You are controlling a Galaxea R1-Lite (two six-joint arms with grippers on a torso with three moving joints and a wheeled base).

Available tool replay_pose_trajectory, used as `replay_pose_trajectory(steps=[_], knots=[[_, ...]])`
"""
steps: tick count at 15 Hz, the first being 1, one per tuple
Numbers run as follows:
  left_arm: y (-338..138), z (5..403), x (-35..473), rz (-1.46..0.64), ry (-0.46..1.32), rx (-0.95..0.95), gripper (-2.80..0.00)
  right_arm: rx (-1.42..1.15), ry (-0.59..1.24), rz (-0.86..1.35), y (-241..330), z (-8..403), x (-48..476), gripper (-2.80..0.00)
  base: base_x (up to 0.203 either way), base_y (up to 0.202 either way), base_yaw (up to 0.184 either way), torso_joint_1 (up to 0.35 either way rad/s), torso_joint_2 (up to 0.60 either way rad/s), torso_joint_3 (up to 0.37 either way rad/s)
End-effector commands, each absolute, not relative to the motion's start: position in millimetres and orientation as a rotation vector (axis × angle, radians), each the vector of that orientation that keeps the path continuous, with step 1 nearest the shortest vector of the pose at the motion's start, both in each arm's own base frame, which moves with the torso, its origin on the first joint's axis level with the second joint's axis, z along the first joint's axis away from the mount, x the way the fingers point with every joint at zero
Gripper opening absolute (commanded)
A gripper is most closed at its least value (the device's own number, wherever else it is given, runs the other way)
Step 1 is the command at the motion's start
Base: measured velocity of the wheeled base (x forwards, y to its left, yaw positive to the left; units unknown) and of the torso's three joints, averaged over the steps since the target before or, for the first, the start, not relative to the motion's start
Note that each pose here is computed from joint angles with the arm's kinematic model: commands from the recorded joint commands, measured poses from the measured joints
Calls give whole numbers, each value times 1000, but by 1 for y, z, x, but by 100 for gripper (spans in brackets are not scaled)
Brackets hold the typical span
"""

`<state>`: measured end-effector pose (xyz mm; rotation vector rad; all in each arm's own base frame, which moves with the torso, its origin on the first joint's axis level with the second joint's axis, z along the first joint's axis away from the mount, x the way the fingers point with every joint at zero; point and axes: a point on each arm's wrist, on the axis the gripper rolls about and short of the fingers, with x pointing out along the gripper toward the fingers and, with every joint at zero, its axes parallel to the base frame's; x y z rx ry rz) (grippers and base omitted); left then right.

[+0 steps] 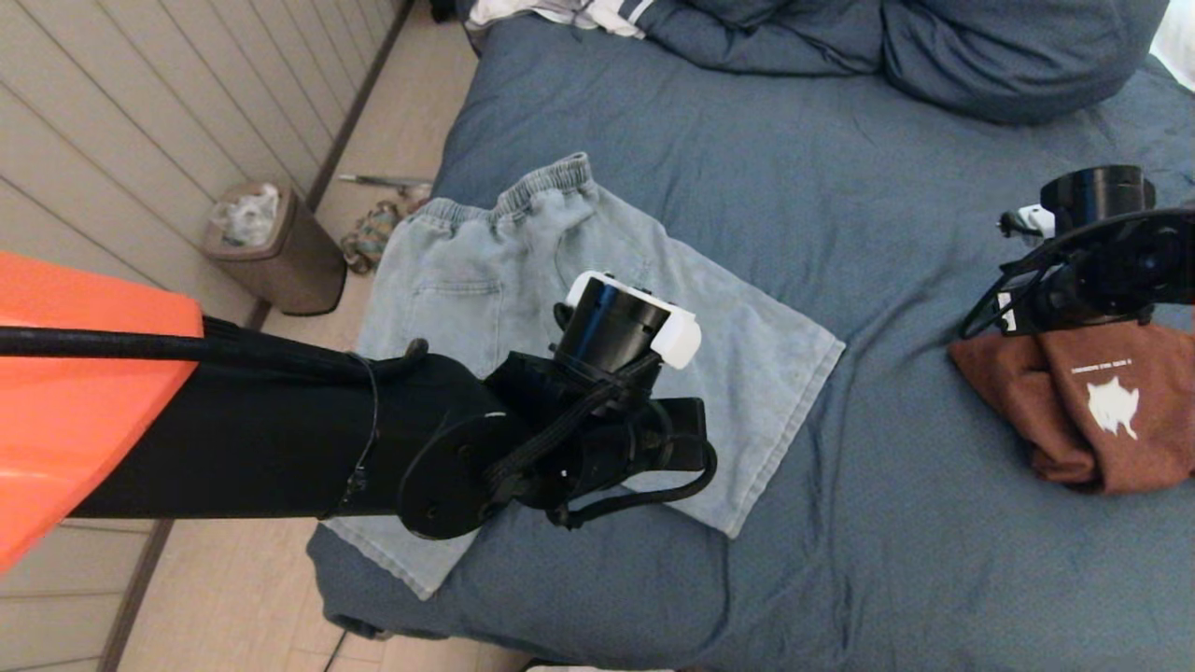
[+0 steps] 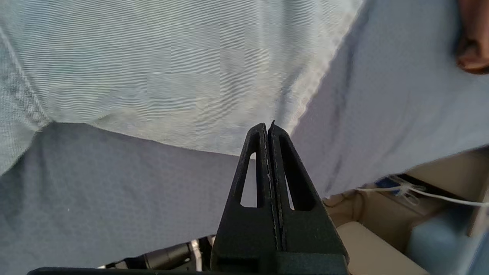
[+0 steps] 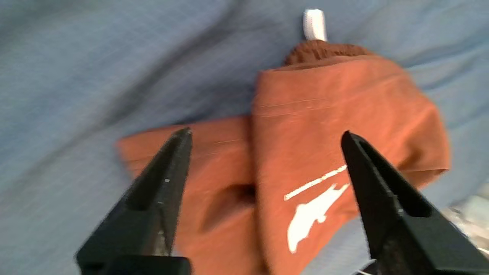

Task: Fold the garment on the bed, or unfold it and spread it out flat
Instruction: Unford the brown shorts

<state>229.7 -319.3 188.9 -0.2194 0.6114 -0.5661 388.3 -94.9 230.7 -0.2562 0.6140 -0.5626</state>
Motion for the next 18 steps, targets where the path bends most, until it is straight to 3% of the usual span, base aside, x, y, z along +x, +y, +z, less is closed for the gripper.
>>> replay_pose_trajectory(steps=[1, 6, 7, 8, 13, 18], knots=[[-322, 184, 231, -538, 605, -211, -280, -265, 659, -568, -101, 212, 398, 0, 0, 0, 0, 0, 0, 0], [-323, 180, 230, -529, 607, -197, -280, -267, 708, -589, -121, 175, 426, 0, 0, 0, 0, 0, 0, 0], [-324, 181, 230, -532, 607, -198, -280, -264, 709, -597, -125, 172, 429, -68, 0, 0, 0, 0, 0, 0], [-323, 181, 229, -533, 608, -197, -280, -264, 717, -616, -133, 169, 428, -280, 0, 0, 0, 0, 0, 0], [-322, 183, 228, -534, 608, -199, -280, -262, 685, -633, -132, 182, 424, -280, 0, 0, 0, 0, 0, 0], [-321, 186, 227, -534, 602, -202, -280, -215, 557, -575, -105, 235, 394, -280, 0, 0, 0, 0, 0, 0]])
